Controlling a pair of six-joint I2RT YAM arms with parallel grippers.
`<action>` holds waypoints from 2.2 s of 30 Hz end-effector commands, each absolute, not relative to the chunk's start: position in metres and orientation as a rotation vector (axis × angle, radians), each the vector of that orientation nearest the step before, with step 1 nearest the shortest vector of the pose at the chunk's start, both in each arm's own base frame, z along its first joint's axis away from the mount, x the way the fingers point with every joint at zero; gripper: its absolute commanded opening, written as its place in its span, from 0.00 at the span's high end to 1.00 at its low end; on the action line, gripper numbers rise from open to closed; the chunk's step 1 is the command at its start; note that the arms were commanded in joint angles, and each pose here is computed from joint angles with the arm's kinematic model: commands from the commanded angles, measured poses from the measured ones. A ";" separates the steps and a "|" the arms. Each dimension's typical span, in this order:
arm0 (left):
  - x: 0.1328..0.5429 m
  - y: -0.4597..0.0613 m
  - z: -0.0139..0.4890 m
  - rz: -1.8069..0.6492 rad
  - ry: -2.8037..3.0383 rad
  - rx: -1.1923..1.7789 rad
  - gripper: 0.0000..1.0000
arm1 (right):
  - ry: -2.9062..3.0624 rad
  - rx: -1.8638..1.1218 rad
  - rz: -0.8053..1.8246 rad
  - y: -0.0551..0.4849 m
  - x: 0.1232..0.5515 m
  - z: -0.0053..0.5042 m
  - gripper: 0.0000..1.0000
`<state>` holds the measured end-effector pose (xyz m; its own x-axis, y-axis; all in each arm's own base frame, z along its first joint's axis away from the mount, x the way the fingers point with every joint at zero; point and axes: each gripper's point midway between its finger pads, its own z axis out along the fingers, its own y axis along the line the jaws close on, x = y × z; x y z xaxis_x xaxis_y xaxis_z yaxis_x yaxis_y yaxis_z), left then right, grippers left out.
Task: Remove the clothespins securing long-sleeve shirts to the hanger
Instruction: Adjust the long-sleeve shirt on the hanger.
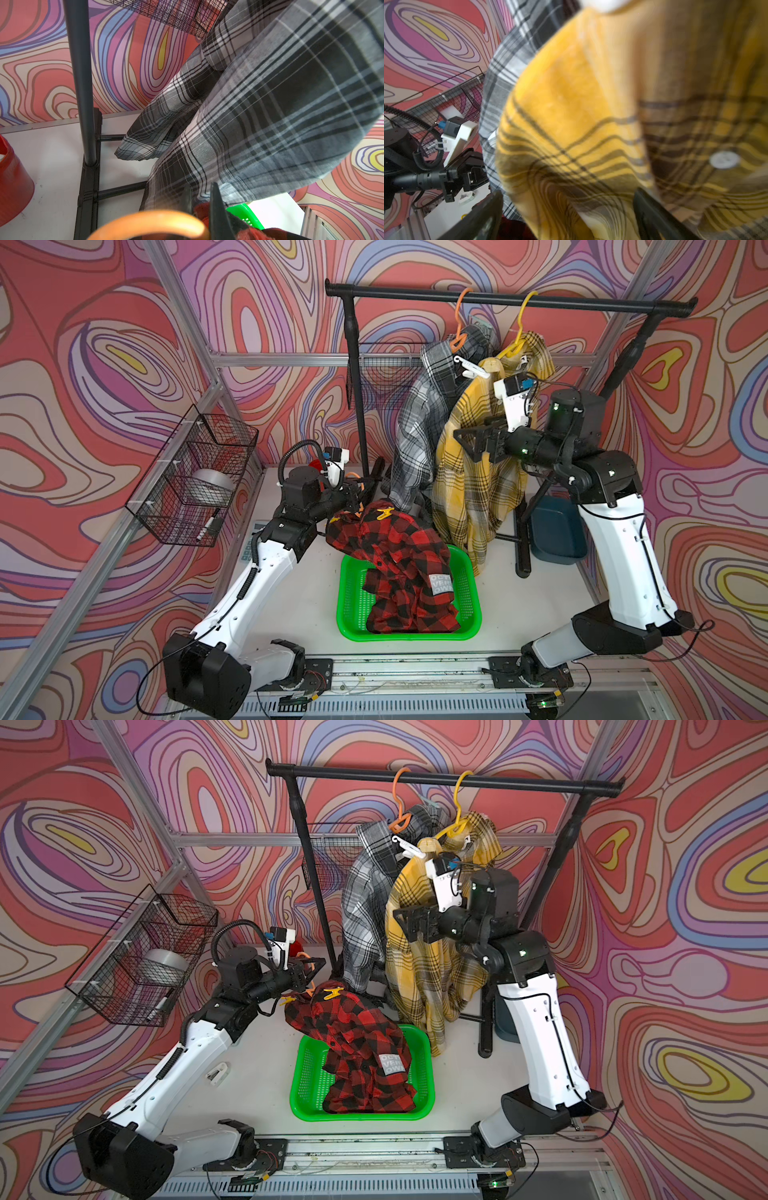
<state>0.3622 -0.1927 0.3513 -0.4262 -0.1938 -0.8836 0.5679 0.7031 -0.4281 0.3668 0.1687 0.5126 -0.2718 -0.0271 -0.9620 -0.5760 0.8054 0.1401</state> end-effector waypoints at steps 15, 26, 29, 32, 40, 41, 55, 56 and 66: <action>0.366 -0.197 0.362 -0.881 1.829 0.321 1.00 | 1.688 -0.689 0.888 0.177 0.298 0.435 0.19; 0.369 -0.198 0.357 -0.862 1.875 0.342 1.00 | 1.599 -0.920 0.871 0.213 0.247 0.436 0.27; 0.369 -0.196 0.356 -0.847 1.900 0.338 1.00 | 1.633 -0.977 0.761 0.237 0.243 0.426 0.29; 0.368 -0.193 0.352 -0.823 1.947 0.335 1.00 | 1.662 -1.014 0.676 0.254 0.244 0.415 0.33; 0.365 -0.188 0.344 -0.785 2.031 0.318 1.00 | 1.672 -1.136 0.557 0.296 0.231 0.399 0.40; 0.365 -0.187 0.342 -0.780 2.042 0.314 1.00 | 1.669 -1.154 0.547 0.302 0.229 0.397 0.41; 0.362 -0.184 0.335 -0.755 2.151 0.316 1.00 | 1.666 -1.220 0.552 0.352 0.241 0.373 0.54; 0.362 -0.185 0.334 -0.755 2.155 0.318 1.00 | 1.661 -1.225 0.559 0.354 0.241 0.372 0.55; 0.363 -0.186 0.332 -0.765 2.169 0.323 1.00 | 1.653 -1.251 0.600 0.376 0.249 0.365 0.58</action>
<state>0.3650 -0.1864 0.3229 -0.6604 -0.0353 -0.7501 0.4413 0.7900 -0.4257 0.2477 0.3671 0.3543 -0.0590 -0.4845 -0.8728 -0.9167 0.3725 -0.1448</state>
